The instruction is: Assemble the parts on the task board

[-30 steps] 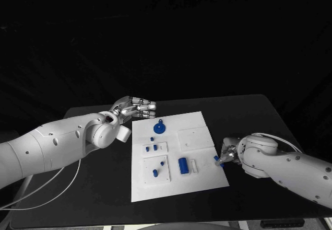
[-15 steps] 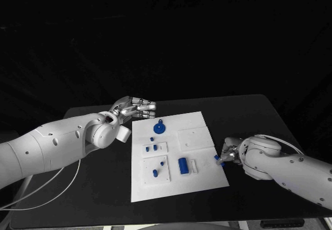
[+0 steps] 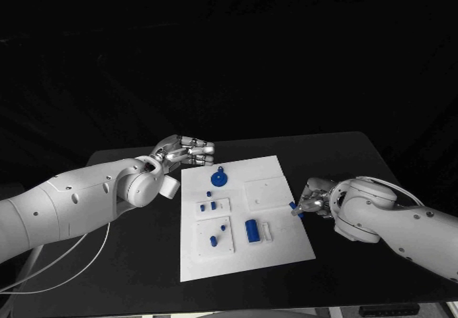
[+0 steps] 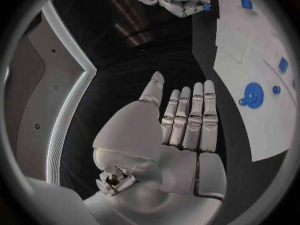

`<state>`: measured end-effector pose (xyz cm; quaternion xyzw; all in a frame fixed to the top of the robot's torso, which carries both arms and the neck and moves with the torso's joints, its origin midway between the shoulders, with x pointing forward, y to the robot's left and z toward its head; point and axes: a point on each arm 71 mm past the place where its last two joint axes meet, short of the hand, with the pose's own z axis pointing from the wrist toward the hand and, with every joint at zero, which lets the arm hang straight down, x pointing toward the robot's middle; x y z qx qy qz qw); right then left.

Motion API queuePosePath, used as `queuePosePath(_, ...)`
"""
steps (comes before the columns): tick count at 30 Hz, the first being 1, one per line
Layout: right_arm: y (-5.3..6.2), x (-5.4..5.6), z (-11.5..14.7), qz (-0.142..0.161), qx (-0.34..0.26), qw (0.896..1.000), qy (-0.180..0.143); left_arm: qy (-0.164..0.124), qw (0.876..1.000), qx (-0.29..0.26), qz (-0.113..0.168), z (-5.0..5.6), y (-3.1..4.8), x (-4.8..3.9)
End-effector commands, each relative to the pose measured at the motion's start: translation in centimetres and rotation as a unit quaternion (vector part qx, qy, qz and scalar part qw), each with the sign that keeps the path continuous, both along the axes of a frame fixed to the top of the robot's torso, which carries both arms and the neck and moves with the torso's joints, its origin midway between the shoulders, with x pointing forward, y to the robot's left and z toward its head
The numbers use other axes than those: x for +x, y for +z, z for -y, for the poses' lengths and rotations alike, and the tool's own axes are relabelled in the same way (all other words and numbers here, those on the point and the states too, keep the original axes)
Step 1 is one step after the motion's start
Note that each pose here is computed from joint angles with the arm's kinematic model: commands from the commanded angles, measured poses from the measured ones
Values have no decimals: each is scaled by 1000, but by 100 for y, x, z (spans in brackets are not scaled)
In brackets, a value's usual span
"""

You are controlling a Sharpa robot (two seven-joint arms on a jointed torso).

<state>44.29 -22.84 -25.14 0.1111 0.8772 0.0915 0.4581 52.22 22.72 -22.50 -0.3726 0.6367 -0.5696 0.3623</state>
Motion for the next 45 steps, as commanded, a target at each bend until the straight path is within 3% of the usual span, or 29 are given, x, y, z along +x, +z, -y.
queuePosePath(1,12,-44,-108,-15,20,1000,9,-10,1000,-5,2,32,9,-8)
queuePosePath(11,-179,-132,-305,-52,30,998,26,-15,1000,-7,1,65,8,-12)
queuePosePath(25,-427,-197,-522,-72,24,996,42,-16,1000,-8,1,76,6,-15)
queuePosePath(45,-574,-198,-668,-82,22,995,52,-16,1000,-8,1,74,5,-15)
